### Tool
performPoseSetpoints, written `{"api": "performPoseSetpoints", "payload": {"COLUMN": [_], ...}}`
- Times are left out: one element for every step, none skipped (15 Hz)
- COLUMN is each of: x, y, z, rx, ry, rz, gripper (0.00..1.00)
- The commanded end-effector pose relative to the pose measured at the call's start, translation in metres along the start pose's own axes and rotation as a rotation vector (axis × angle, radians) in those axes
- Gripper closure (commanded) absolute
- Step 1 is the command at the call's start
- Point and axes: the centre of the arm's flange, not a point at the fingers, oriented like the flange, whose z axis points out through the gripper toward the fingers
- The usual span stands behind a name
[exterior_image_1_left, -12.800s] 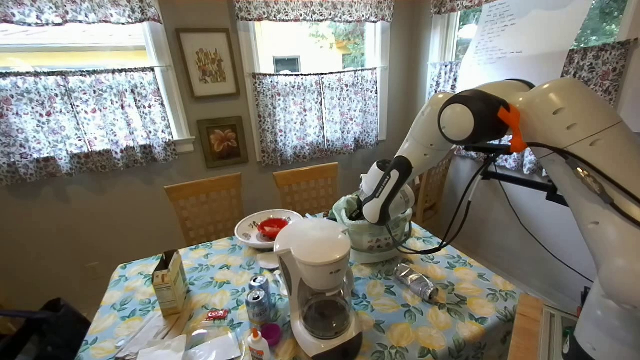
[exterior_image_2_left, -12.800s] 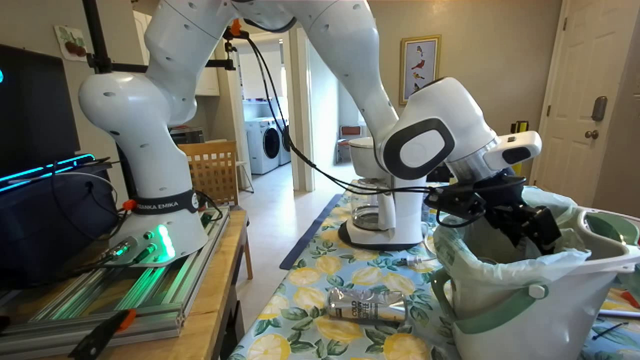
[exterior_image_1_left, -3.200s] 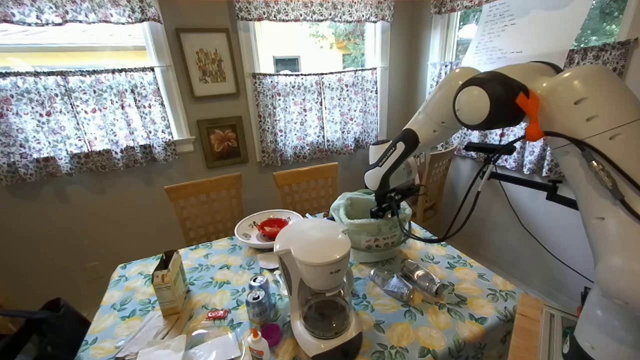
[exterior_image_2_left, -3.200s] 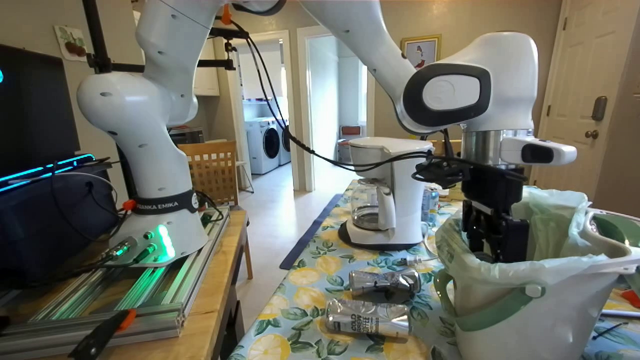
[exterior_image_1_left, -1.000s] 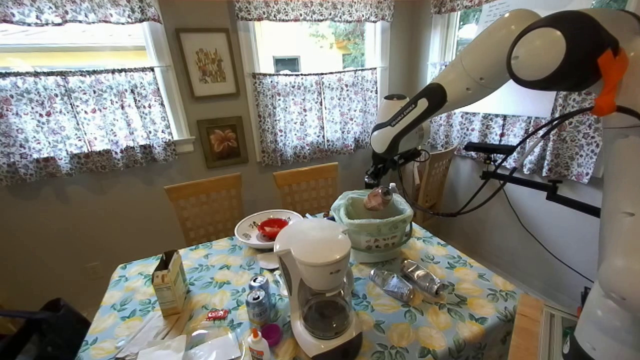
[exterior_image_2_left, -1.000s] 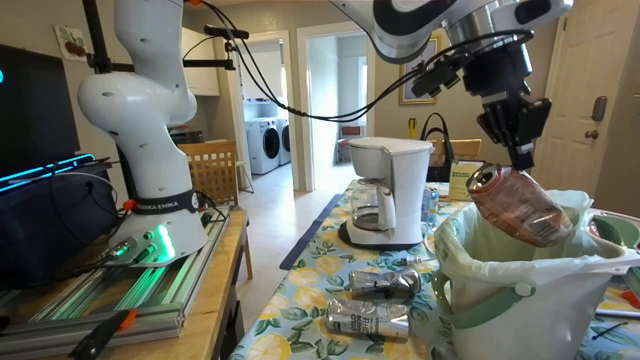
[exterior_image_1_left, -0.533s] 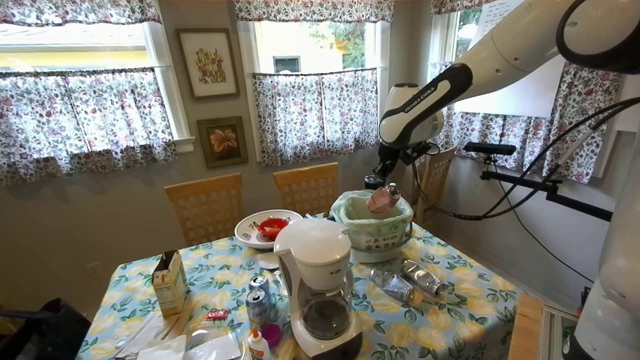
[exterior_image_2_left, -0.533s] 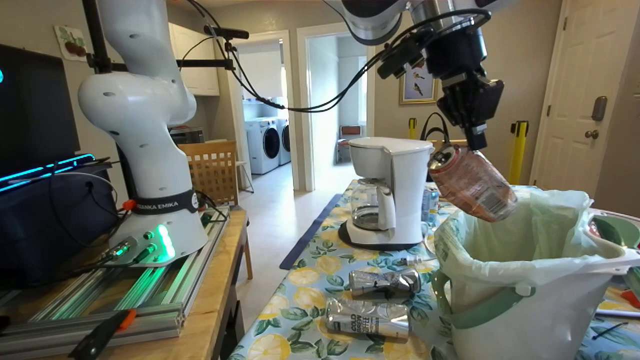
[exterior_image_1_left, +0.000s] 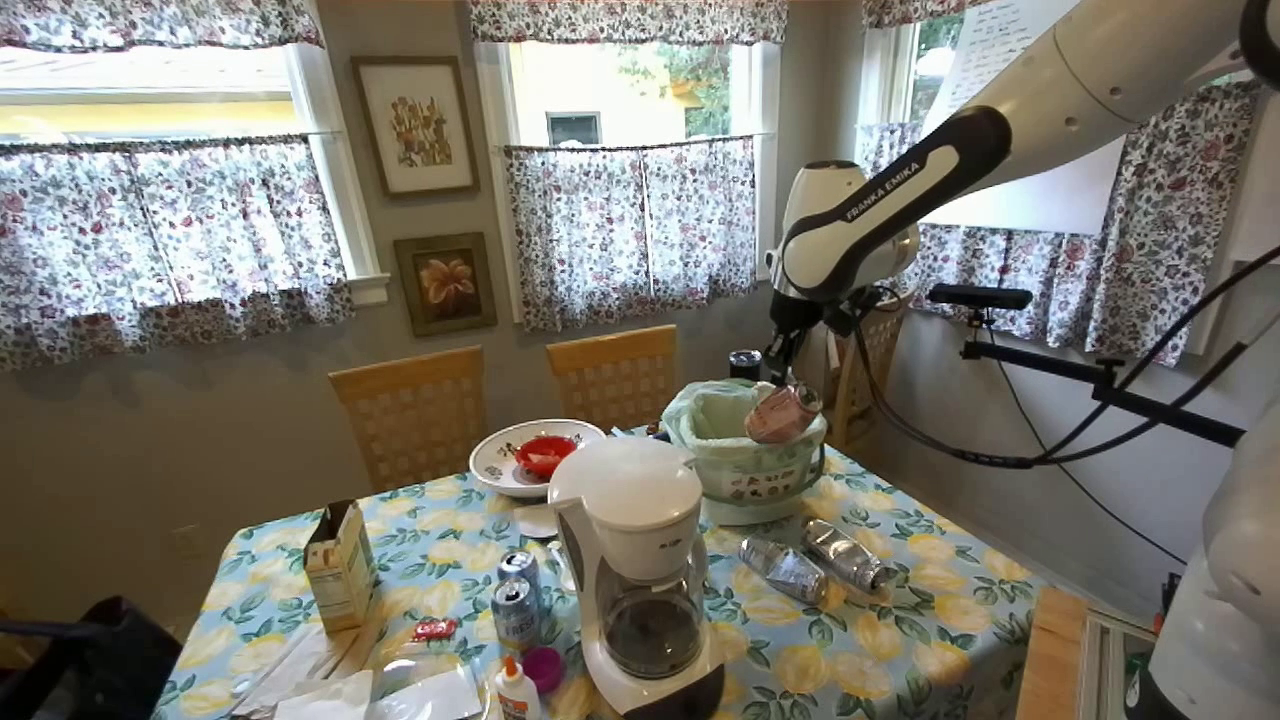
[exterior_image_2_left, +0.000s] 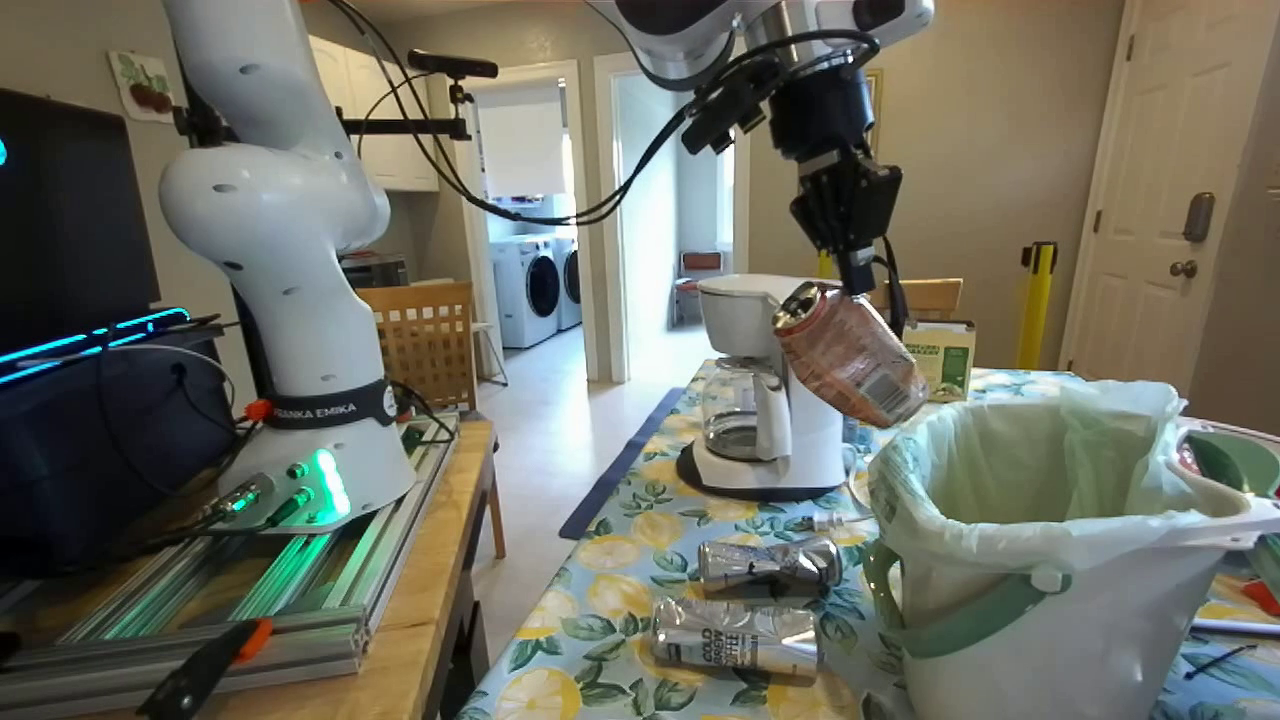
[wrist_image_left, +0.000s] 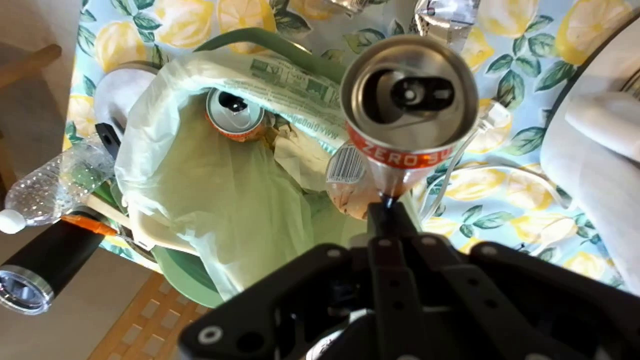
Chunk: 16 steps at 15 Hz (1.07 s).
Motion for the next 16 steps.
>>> {"api": "performPoseSetpoints", "payload": {"x": [-0.032,-0.037,-0.041,-0.045,-0.047,-0.047,-0.05,-0.054,-0.058,-0.061,-0.064,-0.068,-0.072,-0.073,-0.077,-0.08], "y": [-0.027,-0.032,-0.038,-0.042,-0.047,-0.051,-0.055,-0.059,-0.061,-0.062,-0.06,-0.059,-0.054,-0.049,-0.043,-0.037], "z": [0.001,0.006,0.014,0.022,0.033,0.045,0.054,0.06,0.064,0.066,0.068,0.069,0.073,0.077,0.082,0.087], "rx": [-0.014,-0.022,-0.033,-0.039,-0.057,-0.073,-0.085,-0.098,-0.112,-0.125,-0.141,-0.157,-0.171,-0.184,-0.193,-0.207], "ry": [-0.06,-0.08,-0.103,-0.134,-0.147,-0.169,-0.186,-0.206,-0.219,-0.236,-0.254,-0.264,-0.281,-0.295,-0.306,-0.307], "rz": [-0.072,-0.094,-0.116,-0.137,-0.157,-0.172,-0.186,-0.204,-0.22,-0.234,-0.242,-0.245,-0.247,-0.241,-0.24,-0.238], "gripper": [0.99,0.99,0.99,0.99,0.99,0.99,0.99,0.99,0.99,0.99,0.99,0.99,0.99,0.99,0.99,0.99]}}
